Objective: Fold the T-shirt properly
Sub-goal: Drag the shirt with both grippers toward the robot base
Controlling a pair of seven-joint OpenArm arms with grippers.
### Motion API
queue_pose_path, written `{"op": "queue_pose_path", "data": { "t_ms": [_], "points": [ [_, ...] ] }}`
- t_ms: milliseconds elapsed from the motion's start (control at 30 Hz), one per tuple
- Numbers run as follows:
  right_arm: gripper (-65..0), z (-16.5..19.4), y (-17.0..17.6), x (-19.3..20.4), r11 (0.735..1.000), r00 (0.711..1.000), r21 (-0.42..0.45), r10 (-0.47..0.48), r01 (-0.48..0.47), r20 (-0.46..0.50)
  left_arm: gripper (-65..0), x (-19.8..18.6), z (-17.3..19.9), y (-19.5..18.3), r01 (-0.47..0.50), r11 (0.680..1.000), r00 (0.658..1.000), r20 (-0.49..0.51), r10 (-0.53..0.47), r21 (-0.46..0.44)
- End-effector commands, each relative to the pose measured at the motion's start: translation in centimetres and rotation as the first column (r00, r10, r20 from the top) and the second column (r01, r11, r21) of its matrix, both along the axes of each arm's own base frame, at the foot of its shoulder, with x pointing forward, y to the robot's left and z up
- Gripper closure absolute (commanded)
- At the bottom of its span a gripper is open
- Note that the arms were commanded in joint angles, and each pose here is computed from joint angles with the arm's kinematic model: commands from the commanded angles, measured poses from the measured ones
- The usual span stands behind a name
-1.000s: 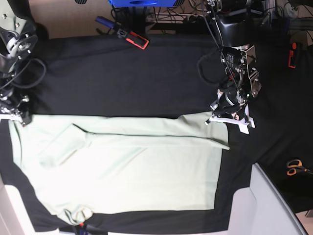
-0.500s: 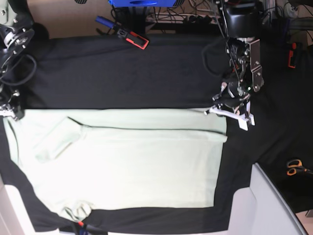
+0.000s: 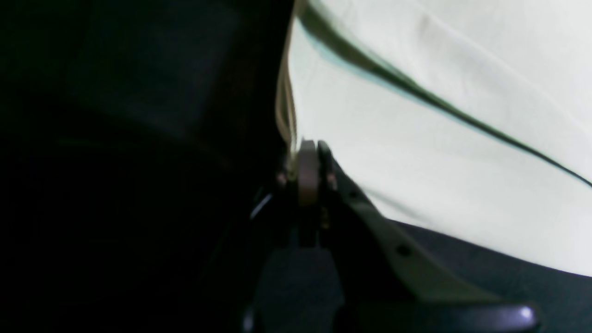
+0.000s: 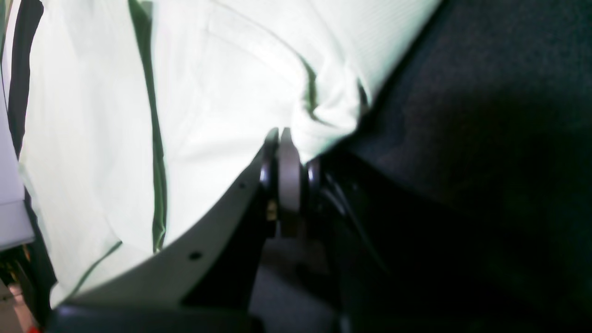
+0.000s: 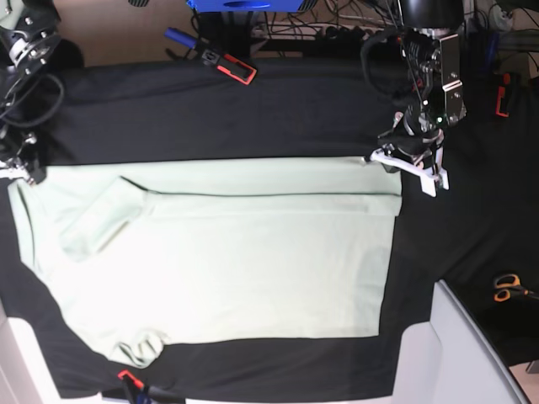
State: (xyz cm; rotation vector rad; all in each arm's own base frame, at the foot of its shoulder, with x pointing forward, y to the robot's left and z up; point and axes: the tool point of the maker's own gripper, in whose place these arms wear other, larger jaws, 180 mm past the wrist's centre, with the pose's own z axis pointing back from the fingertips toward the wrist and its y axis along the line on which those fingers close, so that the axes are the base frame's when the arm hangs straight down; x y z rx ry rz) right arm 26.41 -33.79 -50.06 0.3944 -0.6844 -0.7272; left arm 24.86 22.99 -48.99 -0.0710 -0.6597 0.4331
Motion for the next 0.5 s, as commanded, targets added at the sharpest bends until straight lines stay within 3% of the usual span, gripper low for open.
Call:
{"op": "queue_pose_path", "data": {
  "t_ms": [0,267,467],
  "points": [
    [0.0,1.4,-1.5,0.5,0.999,0.999,-0.043,0.011,-0.010,0.036,0.0,-1.1,-0.4,1.1,-0.009,0.999,0.999,-0.045,0.011,0.035],
    [0.0,2.0,-0.8,-1.9,0.989,0.996,-0.119,0.090,-0.089,0.003,0.0,-4.5,-1.8,1.0,-0.008,0.999,0.994,-0.110,0.011,0.032],
    [0.0,2.5,-0.6,-3.3,0.981,0.994,-0.160,0.111,-0.112,-0.015,0.0,-6.4,-0.3,0.8,0.018,0.998,0.996,-0.094,-0.013,0.055]
  ]
}}
